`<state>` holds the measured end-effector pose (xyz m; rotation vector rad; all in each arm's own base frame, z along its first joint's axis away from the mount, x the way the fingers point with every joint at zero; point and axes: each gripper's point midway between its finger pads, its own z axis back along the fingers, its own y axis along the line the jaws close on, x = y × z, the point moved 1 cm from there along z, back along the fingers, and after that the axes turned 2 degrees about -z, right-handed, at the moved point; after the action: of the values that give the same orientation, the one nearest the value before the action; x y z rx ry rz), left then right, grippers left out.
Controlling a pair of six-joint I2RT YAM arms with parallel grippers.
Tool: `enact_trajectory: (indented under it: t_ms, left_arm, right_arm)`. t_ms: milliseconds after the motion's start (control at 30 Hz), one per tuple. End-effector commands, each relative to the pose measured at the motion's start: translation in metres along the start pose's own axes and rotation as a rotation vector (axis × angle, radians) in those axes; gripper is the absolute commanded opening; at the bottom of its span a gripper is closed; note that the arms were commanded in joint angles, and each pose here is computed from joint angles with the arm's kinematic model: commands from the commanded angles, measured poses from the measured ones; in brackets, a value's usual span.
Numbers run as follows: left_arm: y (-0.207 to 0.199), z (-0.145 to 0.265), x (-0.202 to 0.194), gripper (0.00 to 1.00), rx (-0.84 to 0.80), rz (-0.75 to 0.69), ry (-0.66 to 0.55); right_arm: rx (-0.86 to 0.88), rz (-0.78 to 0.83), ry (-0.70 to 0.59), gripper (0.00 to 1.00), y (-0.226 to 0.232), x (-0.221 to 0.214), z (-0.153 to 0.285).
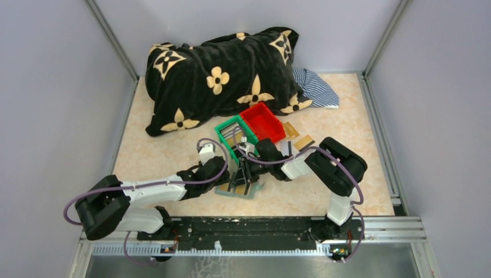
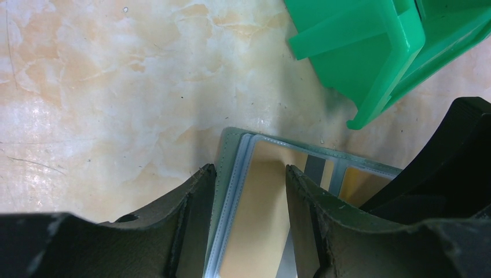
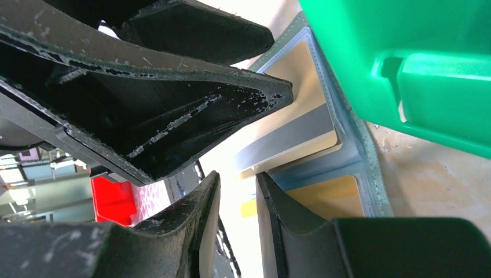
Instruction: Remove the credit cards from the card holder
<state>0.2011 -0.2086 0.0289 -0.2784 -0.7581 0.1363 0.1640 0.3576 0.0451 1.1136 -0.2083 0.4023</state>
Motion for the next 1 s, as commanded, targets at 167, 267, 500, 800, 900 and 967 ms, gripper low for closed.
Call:
enact_trajectory:
  t_ms: [167,267,500,800,900,967]
  left_arm:
    - [0.045,0.013,-0.065,0.54,0.101,-0.102,0.273]
    - [0.046,0.014,-0.065,0.54,0.101,-0.1,0.271]
    - [0.046,0.014,-0.065,0.54,0.1,-0.101,0.272]
    - [0.045,0.012,-0.064,0.54,0.102,-0.113,0.269]
    - [0.044,0.011,-0.062,0.54,0.106,-0.119,0.265]
    - [0.042,0.011,-0.06,0.54,0.104,-0.119,0.262]
  right_arm:
    - [-0.072,0.048,-0.245,0.3,0.0,0.057,-0.003]
    - [-0.081,0.023,-0.259,0.29,-0.002,0.059,-0.002]
    - [-0.074,0.011,-0.268,0.12,-0.003,0.06,0.0]
    - [-0.069,0.01,-0.268,0.0,-0.002,0.061,0.002]
    - [-0.069,0.01,-0.266,0.0,-0.003,0.058,0.006]
    - [-0.072,0.016,-0.262,0.0,-0.002,0.056,0.01]
